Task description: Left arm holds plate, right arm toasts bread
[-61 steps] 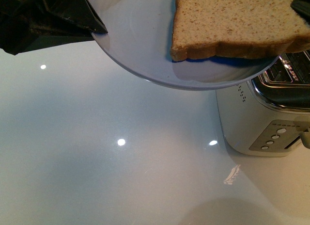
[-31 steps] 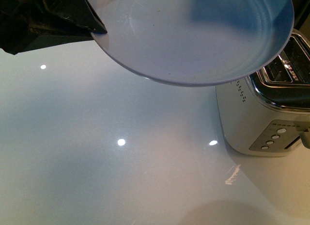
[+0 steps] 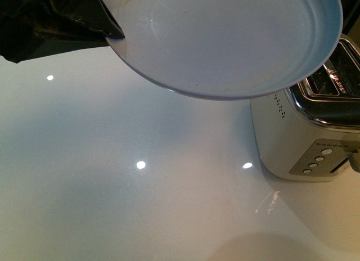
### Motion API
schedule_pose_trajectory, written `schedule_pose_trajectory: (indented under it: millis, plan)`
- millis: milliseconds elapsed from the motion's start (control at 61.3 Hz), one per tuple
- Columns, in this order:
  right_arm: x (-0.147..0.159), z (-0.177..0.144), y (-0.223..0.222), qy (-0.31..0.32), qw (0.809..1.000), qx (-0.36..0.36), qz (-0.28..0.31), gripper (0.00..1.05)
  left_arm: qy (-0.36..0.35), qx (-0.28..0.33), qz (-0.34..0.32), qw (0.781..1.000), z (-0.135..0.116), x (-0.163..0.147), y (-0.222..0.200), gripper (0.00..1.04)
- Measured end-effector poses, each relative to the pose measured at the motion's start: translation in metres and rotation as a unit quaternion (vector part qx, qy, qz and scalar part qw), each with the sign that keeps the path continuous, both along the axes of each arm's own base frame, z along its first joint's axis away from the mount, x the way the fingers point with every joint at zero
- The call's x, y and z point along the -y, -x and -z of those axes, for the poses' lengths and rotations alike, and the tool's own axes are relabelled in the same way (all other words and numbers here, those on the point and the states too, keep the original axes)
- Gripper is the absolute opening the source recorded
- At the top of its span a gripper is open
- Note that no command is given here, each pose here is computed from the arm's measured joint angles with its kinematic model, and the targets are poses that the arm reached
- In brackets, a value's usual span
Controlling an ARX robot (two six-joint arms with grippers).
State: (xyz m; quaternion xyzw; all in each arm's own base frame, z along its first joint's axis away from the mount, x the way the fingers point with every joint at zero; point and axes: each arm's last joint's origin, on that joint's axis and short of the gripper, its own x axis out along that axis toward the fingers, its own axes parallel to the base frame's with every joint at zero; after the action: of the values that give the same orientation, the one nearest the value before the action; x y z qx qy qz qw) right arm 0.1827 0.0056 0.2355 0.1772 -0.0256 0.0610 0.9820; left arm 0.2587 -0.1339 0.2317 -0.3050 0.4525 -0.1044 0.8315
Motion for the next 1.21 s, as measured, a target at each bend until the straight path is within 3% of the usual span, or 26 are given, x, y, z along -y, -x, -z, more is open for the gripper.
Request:
schedule_pose_trajectory:
  millis: [212,424,685,947,1208]
  plan:
    - [-0.028,0.023,-0.02,0.163,0.986,-0.02,0.034,0.03,0.0,0.0,0.0,1.0,0.0,0.0,0.0,0.03]
    - [-0.036,0.043,-0.046,0.249,0.965,-0.047,0.062,0.03,0.0,0.0,0.0,1.0,0.0,0.0,0.0,0.03]
    - [-0.041,0.063,-0.07,0.294,0.951,-0.082,0.059,0.03,0.0,0.0,0.0,1.0,0.0,0.0,0.0,0.03]
    - [-0.044,0.068,-0.083,0.304,0.946,-0.097,0.051,0.03,0.0,0.0,0.0,1.0,0.0,0.0,0.0,0.03]
    - [-0.049,0.077,-0.105,0.322,0.934,-0.156,0.025,0.03,0.0,0.0,0.0,1.0,0.0,0.0,0.0,0.03]
